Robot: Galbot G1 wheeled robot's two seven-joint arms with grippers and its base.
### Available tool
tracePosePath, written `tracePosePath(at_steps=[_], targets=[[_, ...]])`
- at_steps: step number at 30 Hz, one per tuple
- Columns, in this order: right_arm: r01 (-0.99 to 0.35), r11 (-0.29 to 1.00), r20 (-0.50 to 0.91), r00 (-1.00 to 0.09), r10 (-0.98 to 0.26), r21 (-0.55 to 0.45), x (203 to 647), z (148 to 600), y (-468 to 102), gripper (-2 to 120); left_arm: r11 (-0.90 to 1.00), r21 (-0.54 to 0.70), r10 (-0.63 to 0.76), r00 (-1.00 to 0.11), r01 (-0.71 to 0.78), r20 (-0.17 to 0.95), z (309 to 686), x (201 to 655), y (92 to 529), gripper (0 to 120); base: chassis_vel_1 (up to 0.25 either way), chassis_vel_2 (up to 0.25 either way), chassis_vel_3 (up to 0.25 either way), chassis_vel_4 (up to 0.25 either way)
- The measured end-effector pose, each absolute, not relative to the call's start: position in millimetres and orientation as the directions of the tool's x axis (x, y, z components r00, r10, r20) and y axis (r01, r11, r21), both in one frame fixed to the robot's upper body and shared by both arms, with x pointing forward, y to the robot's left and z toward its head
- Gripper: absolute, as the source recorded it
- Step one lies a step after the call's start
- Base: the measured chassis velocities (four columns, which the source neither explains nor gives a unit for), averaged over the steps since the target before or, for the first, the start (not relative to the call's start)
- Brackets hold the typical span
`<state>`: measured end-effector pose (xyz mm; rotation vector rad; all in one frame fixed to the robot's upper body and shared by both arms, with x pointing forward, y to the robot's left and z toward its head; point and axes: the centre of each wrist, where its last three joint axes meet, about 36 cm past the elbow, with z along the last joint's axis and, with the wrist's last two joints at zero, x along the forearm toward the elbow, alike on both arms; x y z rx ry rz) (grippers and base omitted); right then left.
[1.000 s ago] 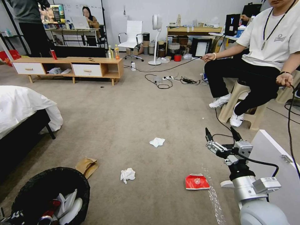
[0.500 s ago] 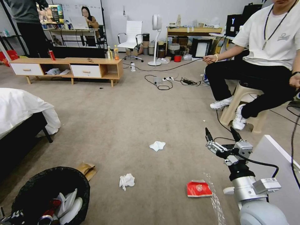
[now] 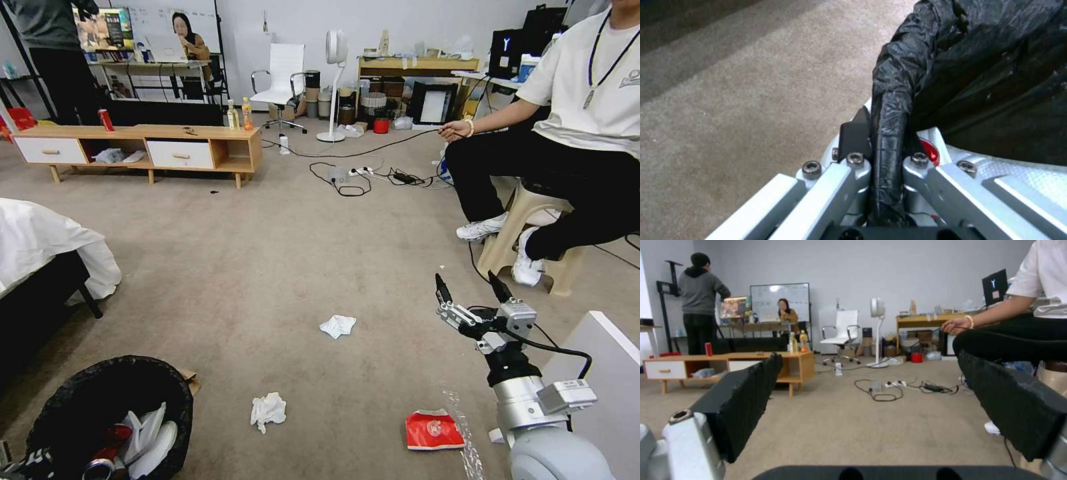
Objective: Pick up the trash bin and place the garbage on the floor into it.
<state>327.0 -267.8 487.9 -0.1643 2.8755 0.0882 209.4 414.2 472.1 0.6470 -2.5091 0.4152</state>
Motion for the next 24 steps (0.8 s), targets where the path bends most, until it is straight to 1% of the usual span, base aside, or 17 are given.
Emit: tracePosePath(at_steps=[10,15,16,17,20,21,22,23,24], targets=[[-0.121,0.992,-0.260,-0.959,-0.109,0.032,326.9,486.7,-268.9,100,0.841,-0.161,-0.359,-0.756,-0.516,0.548,471.4,209.2,413.5,3,0.000,0.000,0.000,0.000],[-0.099,0.995,-0.249,-0.964,-0.098,-0.007,331.7,484.2,-276.4,100,0.843,-0.161,-0.357,-0.756,-0.514,0.549,470.9,209.3,413.0,3,0.000,0.000,0.000,0.000],[-0.086,0.996,-0.226,-0.970,-0.090,-0.027,334.1,484.1,-281.2,100,0.843,-0.161,-0.355,-0.757,-0.513,0.549,470.9,209.3,413.0,3,0.000,0.000,0.000,0.000],[-0.086,0.996,-0.226,-0.970,-0.090,-0.027,334.1,484.1,-281.2,100,0.843,-0.161,-0.355,-0.757,-0.513,0.549,470.9,209.3,413.0,3,0.000,0.000,0.000,0.000],[-0.016,0.995,-0.118,-0.993,-0.029,-0.103,343.4,483.9,-297.1,100,0.846,-0.161,-0.352,-0.759,-0.508,0.548,471.1,209.3,413.4,3,0.000,0.000,0.000,0.000],[-0.016,0.995,-0.118,-0.993,-0.029,-0.103,343.4,483.9,-297.1,100,0.846,-0.161,-0.352,-0.759,-0.508,0.548,471.1,209.3,413.4,3,0.000,0.000,0.000,0.000],[0.014,0.988,-0.038,-0.999,0.008,-0.151,346.9,486.3,-305.5,100,0.847,-0.161,-0.350,-0.759,-0.507,0.548,471.3,209.2,413.7,3,0.000,0.000,0.000,0.000],[0.029,0.984,0.014,-0.999,0.032,-0.175,348.9,488.1,-310.5,100,0.848,-0.160,-0.350,-0.760,-0.506,0.548,471.3,209.1,413.8,3,0.000,0.000,0.000,0.000],[0.029,0.984,0.014,-0.999,0.032,-0.175,348.9,488.1,-310.5,100,0.848,-0.160,-0.350,-0.760,-0.506,0.548,471.3,209.1,413.8,3,0.000,0.000,0.000,0.000]])
